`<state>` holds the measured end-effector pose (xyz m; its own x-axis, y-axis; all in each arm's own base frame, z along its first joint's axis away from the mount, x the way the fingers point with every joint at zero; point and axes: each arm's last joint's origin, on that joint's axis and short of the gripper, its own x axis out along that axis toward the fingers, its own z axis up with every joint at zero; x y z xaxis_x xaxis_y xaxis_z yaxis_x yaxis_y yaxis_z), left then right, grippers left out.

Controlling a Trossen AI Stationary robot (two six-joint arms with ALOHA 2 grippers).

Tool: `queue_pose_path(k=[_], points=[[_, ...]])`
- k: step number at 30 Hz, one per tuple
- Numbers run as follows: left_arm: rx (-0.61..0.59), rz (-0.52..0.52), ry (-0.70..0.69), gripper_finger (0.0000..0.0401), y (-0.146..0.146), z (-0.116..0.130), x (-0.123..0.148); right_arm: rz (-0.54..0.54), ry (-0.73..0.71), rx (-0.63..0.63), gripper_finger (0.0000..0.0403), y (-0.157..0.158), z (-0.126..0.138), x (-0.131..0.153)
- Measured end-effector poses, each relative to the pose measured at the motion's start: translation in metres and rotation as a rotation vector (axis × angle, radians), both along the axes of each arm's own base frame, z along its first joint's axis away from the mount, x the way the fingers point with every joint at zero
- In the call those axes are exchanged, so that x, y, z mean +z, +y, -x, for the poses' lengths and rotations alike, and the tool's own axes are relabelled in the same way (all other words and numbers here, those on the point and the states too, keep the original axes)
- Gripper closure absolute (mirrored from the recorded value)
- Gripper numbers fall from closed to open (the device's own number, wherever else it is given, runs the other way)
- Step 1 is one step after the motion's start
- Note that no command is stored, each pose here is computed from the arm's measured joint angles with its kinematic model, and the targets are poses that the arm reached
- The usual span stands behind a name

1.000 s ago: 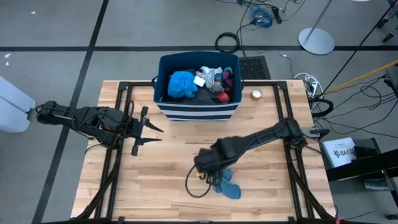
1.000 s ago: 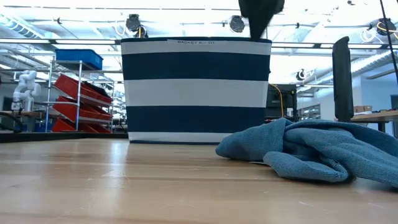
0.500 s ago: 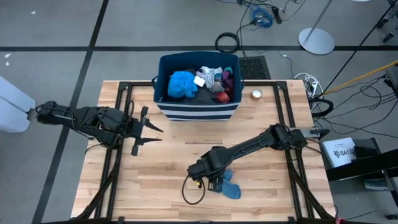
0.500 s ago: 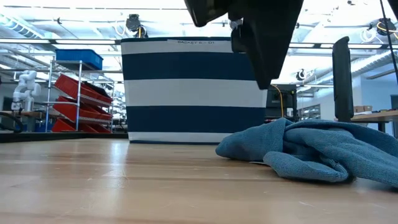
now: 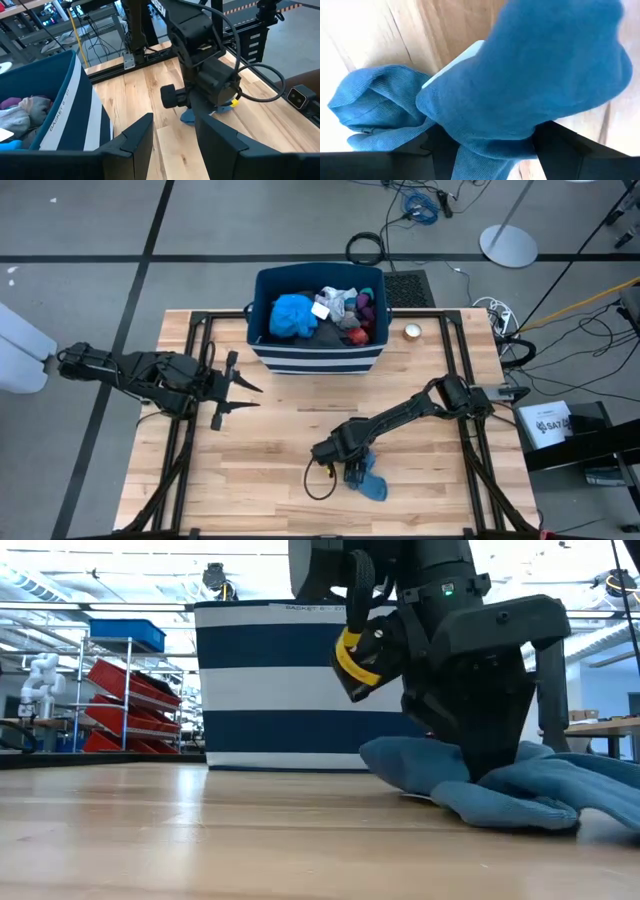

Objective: Sort clothes
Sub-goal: Put the blue sock into the blue laundry bin

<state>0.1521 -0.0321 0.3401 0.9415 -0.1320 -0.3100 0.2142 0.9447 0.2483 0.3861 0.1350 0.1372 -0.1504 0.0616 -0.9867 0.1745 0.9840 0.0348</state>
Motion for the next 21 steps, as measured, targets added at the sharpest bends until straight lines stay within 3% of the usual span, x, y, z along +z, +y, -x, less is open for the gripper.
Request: queue_pose_path(k=[7,17,21], points=[[0.003,-0.004,-0.001,0.0246,0.000,0.000,0.000,-0.020,-0.038,0.012,0.0204,0.000,0.000,-0.010],[0.003,-0.003,-0.001,0.0246,0.000,0.000,0.000,-0.038,-0.093,0.042,0.0386,0.003,-0.010,-0.002],[0.003,-0.003,-0.001,0.0246,0.000,0.000,0.000,-0.031,-0.123,0.039,0.0381,0.005,-0.017,0.009]])
